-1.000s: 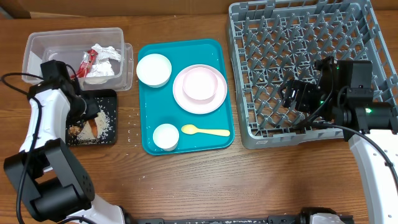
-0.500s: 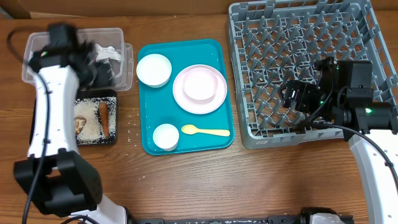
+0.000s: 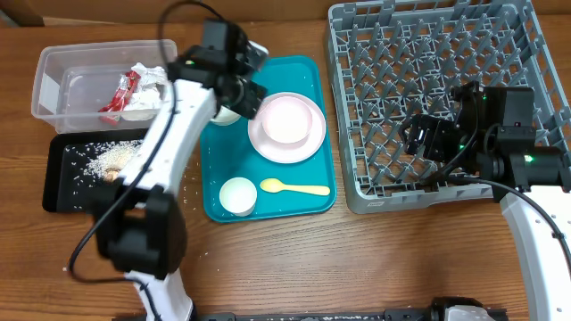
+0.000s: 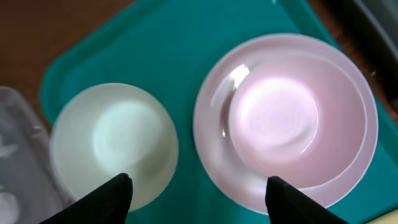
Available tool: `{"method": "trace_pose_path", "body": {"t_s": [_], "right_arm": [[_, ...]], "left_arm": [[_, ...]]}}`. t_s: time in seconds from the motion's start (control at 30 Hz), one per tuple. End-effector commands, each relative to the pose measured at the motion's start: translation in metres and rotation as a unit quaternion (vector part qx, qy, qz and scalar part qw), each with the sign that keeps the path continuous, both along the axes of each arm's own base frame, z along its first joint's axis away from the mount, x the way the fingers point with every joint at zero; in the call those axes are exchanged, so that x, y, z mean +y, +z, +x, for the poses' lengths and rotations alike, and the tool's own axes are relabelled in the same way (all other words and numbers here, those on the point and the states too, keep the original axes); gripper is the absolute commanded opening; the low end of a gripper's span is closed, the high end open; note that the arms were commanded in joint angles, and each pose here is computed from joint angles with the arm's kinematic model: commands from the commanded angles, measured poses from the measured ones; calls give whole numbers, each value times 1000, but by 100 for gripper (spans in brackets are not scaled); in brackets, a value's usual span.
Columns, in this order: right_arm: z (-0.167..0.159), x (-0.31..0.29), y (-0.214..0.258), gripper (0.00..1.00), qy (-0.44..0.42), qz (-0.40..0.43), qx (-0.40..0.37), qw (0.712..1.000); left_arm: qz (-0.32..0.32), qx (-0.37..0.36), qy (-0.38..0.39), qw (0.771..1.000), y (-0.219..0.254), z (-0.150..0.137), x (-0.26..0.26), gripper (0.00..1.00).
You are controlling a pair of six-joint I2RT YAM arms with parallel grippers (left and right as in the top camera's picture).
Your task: Sort waste into correct bins and load items into the dishwasher
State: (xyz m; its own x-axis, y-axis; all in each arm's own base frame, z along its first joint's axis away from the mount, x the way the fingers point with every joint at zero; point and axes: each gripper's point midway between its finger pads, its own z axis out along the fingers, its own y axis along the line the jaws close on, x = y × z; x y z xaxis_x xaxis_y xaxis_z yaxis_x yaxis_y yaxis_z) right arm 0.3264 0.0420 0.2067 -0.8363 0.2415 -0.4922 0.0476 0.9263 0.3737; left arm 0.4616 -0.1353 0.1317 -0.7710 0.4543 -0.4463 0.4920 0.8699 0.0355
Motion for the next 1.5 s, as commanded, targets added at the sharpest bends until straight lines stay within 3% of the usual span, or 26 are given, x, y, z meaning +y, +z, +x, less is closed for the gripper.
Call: {"method": "trace_pose_path", "body": {"t_s": [0.0,0.13,0.33,0.4,0.53,0.73,0.87,0.97,1.1,1.13,1.23,1.47], "right_arm": [[3,-1,10,100,0,3,-14,1000],[3,-1,9,100,0,3,-12,1000],[2,-1,9,100,0,3,-12,1000],[2,-1,9,100,0,3,-12,1000],[2,-1,9,100,-1,3,-11,1000],[3,-1,10,100,0,3,-14,1000],[11,10,21,99,20,31,-41,998],[30,37,47,87,24,88,-92,992],[55,74,68,85,15,93,-152,984],[66,97,67,85,7,83,-169,982],[82,139,34,82,-17,78,-148,986],[97,187,-52,73,-33,85,-66,994]], "left_arm": [[9,7,-67,998,-21,-3,-37,72],[6,33,-59,998,-44,-7,-50,64],[-7,78,8,997,-63,-15,-47,34],[-3,89,49,995,-65,-17,-41,28],[-5,126,114,985,-69,-31,-33,28],[17,178,124,976,-74,-57,-24,28],[18,203,130,970,-65,-70,-22,19],[4,186,153,970,-29,-67,-13,18],[-31,128,177,975,25,-55,4,25],[-45,100,188,976,47,-51,15,31],[-60,61,219,972,74,-45,44,35],[-75,54,304,948,79,-37,106,35]]}}
